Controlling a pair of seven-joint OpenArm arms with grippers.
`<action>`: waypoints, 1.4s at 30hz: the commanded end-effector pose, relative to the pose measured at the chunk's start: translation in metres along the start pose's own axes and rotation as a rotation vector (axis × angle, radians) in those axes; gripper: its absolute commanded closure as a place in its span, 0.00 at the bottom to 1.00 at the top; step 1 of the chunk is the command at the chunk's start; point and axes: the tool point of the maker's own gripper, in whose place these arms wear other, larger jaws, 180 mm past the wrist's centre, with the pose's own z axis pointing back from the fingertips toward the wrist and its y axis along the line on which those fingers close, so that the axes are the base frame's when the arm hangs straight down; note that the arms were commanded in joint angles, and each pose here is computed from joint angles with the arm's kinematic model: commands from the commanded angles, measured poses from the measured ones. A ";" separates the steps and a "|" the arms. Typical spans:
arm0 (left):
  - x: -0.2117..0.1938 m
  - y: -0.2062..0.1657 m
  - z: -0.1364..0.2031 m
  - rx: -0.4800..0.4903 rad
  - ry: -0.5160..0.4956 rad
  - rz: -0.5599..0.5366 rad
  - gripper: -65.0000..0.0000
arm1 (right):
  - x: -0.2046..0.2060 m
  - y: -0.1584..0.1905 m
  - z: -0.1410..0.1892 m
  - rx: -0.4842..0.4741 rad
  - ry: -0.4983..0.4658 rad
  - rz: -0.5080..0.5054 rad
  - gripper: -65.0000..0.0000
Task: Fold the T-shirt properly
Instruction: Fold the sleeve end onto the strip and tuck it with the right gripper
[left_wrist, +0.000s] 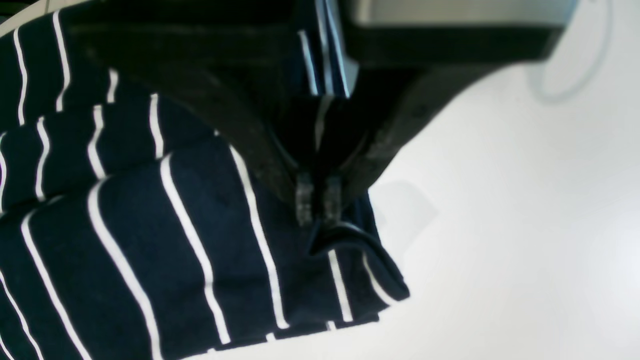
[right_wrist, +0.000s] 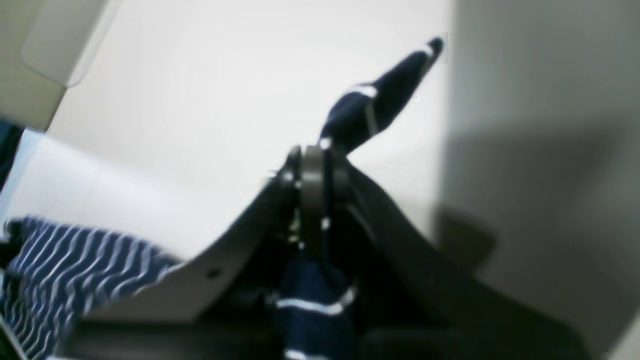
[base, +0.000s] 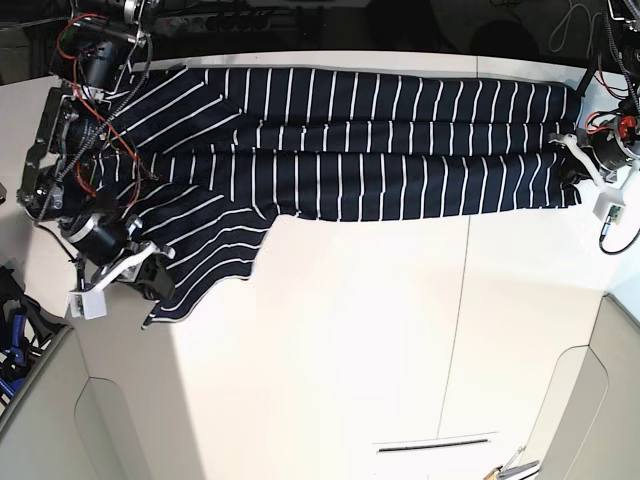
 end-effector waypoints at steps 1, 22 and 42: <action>0.020 0.008 0.009 0.020 -0.054 -0.022 1.00 | 0.020 0.008 0.008 0.020 -0.055 0.037 1.00; 0.058 0.015 0.050 0.012 -0.147 0.007 1.00 | -0.045 0.010 0.109 -0.058 -0.015 0.006 1.00; 0.040 0.005 0.048 -0.029 -0.118 0.042 0.75 | -0.115 -0.013 0.121 -0.136 0.163 -0.072 0.57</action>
